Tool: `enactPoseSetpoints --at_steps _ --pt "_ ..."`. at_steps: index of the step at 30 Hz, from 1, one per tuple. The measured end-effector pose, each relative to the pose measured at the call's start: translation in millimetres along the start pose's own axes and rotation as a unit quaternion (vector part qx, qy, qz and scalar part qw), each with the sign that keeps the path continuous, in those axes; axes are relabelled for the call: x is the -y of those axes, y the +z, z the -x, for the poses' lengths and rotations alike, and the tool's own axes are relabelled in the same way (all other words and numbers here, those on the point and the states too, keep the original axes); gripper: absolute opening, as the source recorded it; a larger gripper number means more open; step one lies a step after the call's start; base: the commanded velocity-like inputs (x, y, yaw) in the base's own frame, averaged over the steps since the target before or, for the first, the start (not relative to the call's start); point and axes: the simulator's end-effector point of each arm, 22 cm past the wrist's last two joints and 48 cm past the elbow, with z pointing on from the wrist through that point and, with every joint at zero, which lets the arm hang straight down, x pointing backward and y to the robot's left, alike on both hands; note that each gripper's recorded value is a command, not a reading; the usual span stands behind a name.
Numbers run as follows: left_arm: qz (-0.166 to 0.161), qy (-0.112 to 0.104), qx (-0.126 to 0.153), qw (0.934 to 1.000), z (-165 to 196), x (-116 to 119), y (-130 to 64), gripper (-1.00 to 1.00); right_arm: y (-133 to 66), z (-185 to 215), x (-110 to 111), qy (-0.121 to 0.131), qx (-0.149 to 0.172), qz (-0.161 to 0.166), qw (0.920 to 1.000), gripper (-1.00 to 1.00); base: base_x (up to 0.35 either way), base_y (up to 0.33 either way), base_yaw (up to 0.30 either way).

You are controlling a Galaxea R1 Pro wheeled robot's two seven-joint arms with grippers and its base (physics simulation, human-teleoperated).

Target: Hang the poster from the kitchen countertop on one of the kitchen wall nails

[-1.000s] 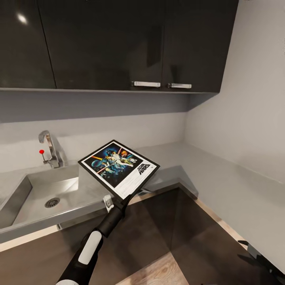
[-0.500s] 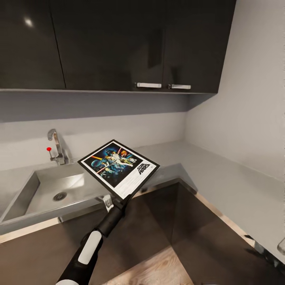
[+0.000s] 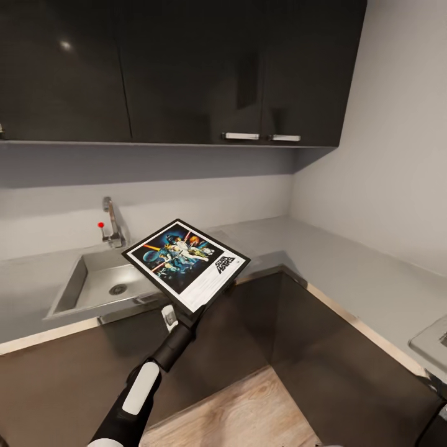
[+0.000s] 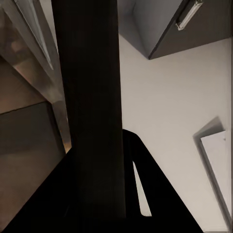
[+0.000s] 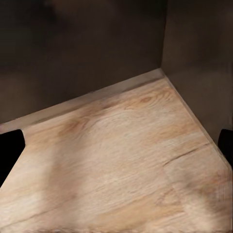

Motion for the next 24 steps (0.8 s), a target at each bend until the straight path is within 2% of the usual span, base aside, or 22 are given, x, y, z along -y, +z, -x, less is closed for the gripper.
enactPoseSetpoints --at_steps 7,12,24 --pt "0.000 0.000 -0.001 1.0000 -0.6 0.5 0.0 -1.00 -0.2 0.1 -0.3 -0.001 0.000 0.000 1.0000 1.00 -0.120 0.014 0.253" --pt "0.000 0.000 0.000 1.0000 -0.2 0.2 0.0 -1.00 0.0 0.0 -0.2 -0.001 0.000 0.000 1.0000 1.00 -0.245 0.002 0.250" --pt "-0.001 0.000 0.002 1.0000 1.6 0.6 -0.3 -1.00 0.0 0.0 0.0 -0.001 0.000 0.000 1.0000 1.00 -0.324 0.000 0.033"
